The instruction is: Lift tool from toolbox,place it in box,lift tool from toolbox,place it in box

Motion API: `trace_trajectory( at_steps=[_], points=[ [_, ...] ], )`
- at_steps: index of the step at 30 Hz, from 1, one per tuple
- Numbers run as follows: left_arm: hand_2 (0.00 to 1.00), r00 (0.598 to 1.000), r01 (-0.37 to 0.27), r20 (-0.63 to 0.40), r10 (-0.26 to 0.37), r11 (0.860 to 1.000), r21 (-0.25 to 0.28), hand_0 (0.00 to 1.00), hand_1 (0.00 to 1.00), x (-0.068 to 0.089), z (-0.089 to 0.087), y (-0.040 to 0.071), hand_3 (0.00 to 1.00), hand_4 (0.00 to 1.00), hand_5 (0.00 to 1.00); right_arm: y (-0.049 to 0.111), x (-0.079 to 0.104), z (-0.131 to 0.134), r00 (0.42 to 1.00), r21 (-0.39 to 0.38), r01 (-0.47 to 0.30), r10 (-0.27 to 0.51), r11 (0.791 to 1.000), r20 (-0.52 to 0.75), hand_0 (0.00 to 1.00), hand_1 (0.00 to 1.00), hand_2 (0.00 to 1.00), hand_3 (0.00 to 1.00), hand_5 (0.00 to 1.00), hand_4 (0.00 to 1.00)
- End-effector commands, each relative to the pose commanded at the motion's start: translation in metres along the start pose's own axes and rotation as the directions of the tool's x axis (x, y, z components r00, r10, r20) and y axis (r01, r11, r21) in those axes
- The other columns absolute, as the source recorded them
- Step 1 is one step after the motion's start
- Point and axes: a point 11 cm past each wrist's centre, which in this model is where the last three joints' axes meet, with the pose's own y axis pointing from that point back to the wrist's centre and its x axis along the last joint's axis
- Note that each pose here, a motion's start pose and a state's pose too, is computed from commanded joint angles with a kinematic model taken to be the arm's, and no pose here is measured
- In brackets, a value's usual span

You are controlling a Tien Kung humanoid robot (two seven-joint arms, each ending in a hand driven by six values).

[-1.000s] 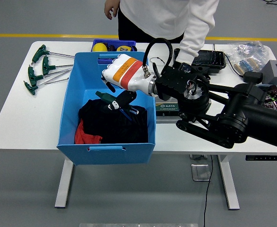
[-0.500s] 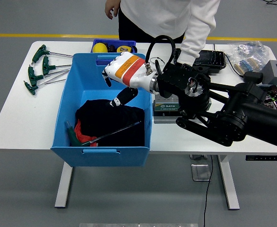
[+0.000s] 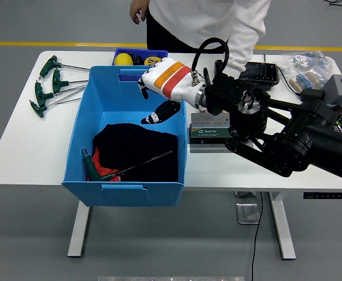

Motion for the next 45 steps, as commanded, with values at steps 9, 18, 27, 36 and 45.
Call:
trace_trajectory(
  at_steps=[9,18,27,36,45],
  points=[
    [0.68,1.0,0.0,0.005,0.0,1.0,0.005,0.591,0.593,0.0,-0.001,0.0,0.785,0.854,0.78,0.021,-0.015,0.053,1.0,-0.13,0.029,-0.031,0.991,-0.008,0.602,0.611,0.684,0.523,0.605,0.99],
    [0.68,1.0,-0.001,0.018,0.001,1.0,0.01,0.589,0.594,0.001,-0.002,0.0,0.785,0.852,0.78,0.021,-0.03,0.071,0.995,-0.179,0.075,-0.085,0.981,-0.05,0.613,0.618,0.686,0.49,0.605,0.992],
    [0.678,1.0,0.0,0.026,0.0,1.0,0.0,0.59,0.594,0.001,0.003,0.0,0.785,0.852,0.781,0.015,-0.046,0.068,0.984,-0.17,0.137,-0.153,0.976,-0.087,0.613,0.58,0.61,0.425,0.603,0.995],
    [0.678,1.0,0.001,0.026,-0.001,1.0,-0.015,0.589,0.594,0.002,0.006,0.0,0.785,0.853,0.784,0.015,-0.052,0.079,0.972,-0.19,0.171,-0.197,0.967,-0.129,0.608,0.508,0.539,0.384,0.604,0.995],
    [0.676,1.0,0.002,0.024,-0.001,1.0,-0.022,0.589,0.593,0.002,0.007,0.0,0.785,0.852,0.782,0.021,-0.073,0.084,0.961,-0.207,0.22,-0.249,0.953,-0.121,0.607,0.491,0.513,0.384,0.609,0.998]
  ],
)
